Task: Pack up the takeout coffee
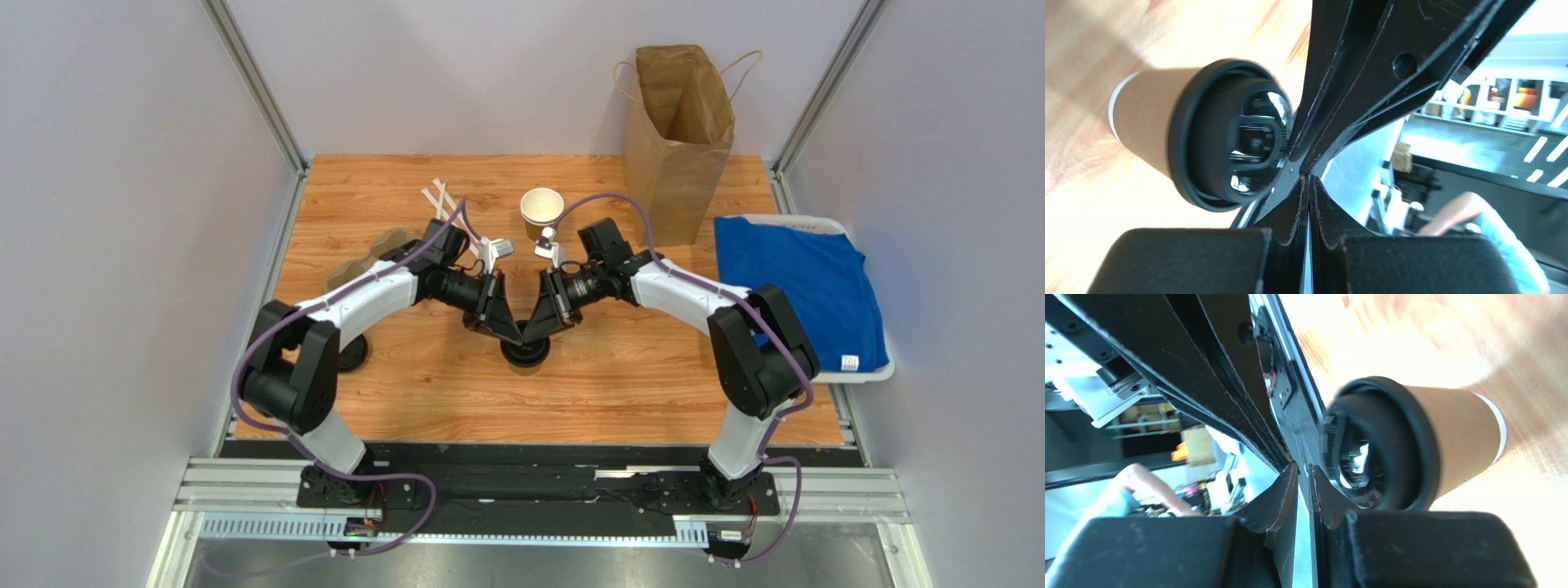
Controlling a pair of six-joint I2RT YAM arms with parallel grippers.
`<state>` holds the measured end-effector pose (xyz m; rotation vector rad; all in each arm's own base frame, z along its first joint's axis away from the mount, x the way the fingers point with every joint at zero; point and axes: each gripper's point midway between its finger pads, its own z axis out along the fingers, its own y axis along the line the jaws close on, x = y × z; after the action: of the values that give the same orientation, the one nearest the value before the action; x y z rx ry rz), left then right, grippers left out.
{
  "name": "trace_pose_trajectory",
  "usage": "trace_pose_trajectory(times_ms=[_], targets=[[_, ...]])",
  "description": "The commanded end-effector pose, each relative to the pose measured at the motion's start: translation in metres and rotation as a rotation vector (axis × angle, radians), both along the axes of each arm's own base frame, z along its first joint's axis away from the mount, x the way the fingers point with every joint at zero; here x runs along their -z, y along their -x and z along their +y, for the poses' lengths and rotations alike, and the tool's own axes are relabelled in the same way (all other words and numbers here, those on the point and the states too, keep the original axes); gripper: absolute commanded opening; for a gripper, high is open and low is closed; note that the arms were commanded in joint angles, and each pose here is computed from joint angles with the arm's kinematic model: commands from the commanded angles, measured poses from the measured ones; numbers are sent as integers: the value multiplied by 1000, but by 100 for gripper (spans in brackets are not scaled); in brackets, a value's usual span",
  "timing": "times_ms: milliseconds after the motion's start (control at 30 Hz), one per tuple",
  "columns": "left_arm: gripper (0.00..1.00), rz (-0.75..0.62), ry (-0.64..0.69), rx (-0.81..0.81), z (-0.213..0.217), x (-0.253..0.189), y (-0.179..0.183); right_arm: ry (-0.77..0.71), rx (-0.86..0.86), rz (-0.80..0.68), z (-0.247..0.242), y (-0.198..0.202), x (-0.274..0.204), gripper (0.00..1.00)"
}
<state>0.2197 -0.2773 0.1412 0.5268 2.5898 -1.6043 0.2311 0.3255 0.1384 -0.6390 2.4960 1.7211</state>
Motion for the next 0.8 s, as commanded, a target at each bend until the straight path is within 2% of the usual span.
trace_pose_trajectory(times_ms=[0,200,433,600,767], targets=[[7,-211,68,-53,4,-43,-28,-8,15,-120,0,0,-45,15],[9,-174,9,-118,14,-26,-43,147,25,-103,-24,15,-15,15],[25,-130,-10,-265,45,-17,-63,234,-2,-107,-39,43,12,22],[32,-67,-38,-351,68,-2,-69,270,4,-104,-36,42,30,24],[40,-47,-109,-401,86,14,-68,291,31,-119,-28,19,38,23]])
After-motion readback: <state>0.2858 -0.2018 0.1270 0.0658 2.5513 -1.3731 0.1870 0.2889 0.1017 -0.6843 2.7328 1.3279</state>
